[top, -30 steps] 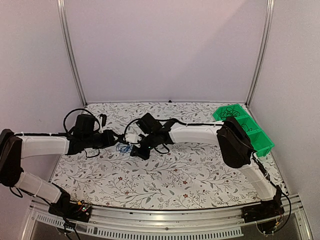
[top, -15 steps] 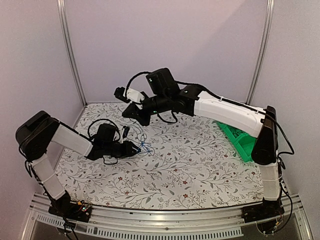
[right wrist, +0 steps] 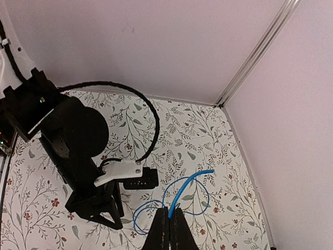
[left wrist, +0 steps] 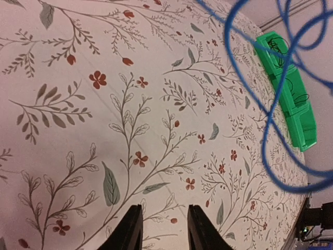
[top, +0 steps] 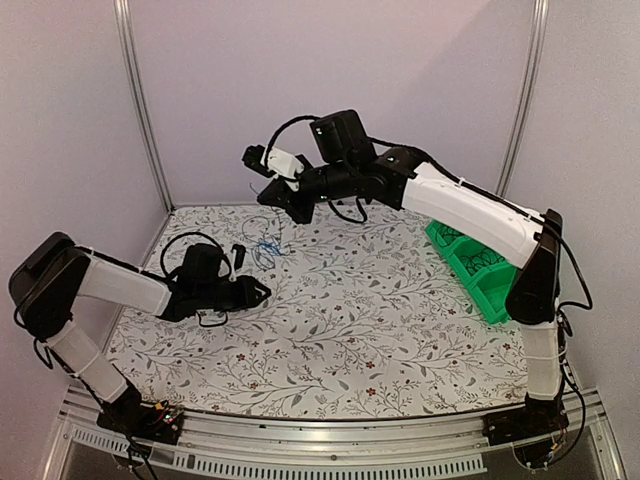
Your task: Untangle the cables
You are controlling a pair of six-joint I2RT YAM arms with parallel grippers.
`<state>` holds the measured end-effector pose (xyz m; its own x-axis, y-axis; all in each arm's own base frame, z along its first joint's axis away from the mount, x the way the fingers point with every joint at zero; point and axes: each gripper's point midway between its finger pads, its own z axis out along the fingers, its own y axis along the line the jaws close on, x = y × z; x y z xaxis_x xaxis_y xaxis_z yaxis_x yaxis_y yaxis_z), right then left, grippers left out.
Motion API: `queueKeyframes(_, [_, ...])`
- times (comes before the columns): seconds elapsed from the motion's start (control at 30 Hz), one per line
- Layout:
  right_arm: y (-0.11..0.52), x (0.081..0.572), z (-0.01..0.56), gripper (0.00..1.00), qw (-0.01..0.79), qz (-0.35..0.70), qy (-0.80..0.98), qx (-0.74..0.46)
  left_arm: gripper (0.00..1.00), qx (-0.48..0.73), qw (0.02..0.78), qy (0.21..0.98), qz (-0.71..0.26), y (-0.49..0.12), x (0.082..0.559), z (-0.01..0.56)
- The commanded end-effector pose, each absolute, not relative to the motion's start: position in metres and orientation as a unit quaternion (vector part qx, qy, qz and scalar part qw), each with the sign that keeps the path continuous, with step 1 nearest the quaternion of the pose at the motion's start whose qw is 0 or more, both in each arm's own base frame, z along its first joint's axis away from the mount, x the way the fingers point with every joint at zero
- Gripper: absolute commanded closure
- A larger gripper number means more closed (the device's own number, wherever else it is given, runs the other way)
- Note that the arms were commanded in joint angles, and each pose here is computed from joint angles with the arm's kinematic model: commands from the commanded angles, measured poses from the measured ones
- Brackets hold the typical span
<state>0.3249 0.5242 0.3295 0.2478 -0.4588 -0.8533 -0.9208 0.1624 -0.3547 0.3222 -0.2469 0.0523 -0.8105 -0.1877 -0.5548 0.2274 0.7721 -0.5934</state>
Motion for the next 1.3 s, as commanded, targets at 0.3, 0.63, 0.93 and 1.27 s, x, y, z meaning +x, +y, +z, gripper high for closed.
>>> queueKeyframes(0.3, [0.522,0.328,0.276,1.00,0.466,0.248,0.599,-0.602,0.53,-0.019,0.346,0.879,-0.329,-0.224,0.309,0.111])
queueKeyframes(0.63, [0.525,0.325,0.268,1.00,0.455,0.263,0.602,-0.601,0.52,-0.053,0.232,0.909,-0.344,-0.248,0.308,0.061])
queueKeyframes(0.93, [0.525,0.322,0.279,1.00,0.459,0.269,0.598,-0.600,0.58,-0.062,0.197,0.908,-0.364,-0.271,0.324,0.027])
queueKeyframes(1.27, [0.520,0.318,0.303,1.00,0.474,0.271,0.588,-0.597,0.82,-0.039,0.187,0.923,-0.334,-0.286,0.353,-0.018])
